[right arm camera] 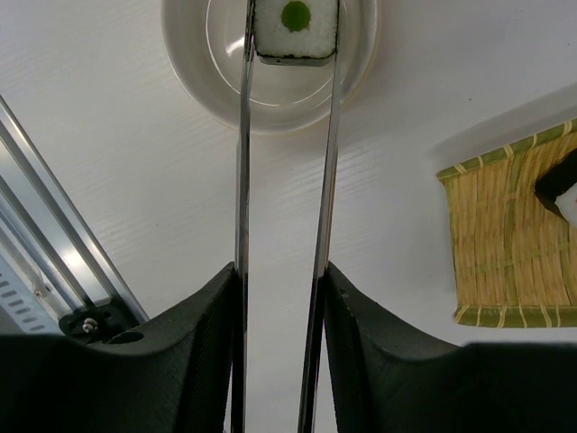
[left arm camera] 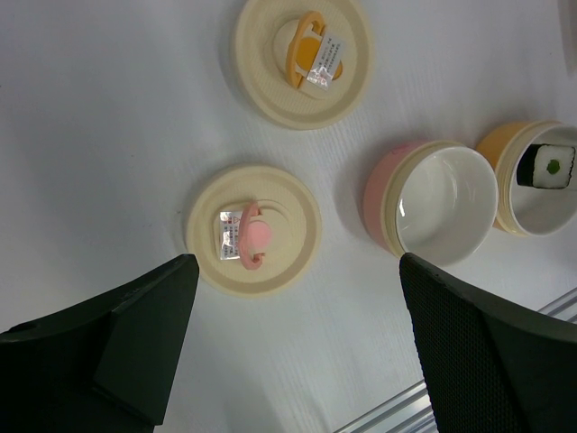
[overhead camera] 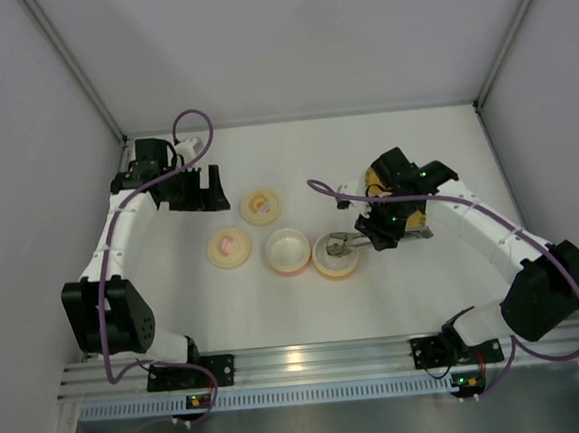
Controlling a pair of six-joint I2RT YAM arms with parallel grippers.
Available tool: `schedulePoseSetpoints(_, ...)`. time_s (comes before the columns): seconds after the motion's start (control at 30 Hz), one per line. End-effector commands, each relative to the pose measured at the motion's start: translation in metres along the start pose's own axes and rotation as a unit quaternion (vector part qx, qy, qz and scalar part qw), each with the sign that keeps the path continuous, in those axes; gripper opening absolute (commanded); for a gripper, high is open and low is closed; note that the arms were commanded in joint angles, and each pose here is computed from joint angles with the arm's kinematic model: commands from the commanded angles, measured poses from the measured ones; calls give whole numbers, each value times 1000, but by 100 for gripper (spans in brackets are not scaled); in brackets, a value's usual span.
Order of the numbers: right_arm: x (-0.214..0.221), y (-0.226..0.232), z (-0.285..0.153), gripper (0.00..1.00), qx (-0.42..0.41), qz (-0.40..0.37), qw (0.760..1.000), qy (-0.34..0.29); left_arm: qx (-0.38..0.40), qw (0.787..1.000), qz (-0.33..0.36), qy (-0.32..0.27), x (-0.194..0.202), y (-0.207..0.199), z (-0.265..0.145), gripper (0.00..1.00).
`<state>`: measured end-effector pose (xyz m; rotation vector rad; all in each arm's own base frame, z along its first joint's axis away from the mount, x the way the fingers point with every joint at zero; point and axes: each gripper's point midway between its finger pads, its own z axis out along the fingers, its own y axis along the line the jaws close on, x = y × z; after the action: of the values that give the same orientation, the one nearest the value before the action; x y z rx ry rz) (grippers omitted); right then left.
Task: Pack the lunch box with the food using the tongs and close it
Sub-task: Place the fake food in the packing box.
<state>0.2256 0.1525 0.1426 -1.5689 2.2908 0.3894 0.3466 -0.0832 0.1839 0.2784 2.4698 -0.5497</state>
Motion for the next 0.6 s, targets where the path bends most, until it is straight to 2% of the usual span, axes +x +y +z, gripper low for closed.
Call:
schedulePoseSetpoints(0.0,-15,-1,1,38,9,-25,999,-25,3,1000,12,-20,-14,0,-3,98)
schedulePoseSetpoints(0.37,-13,2,2,49,5,-27,999,-22,-2,1000,14,-20,-14,1,-5,98)
schedulePoseSetpoints(0.57,-21,3,-11,48,15,-27,999,-41,-3,1000,15,-21,-15,0,-6,98)
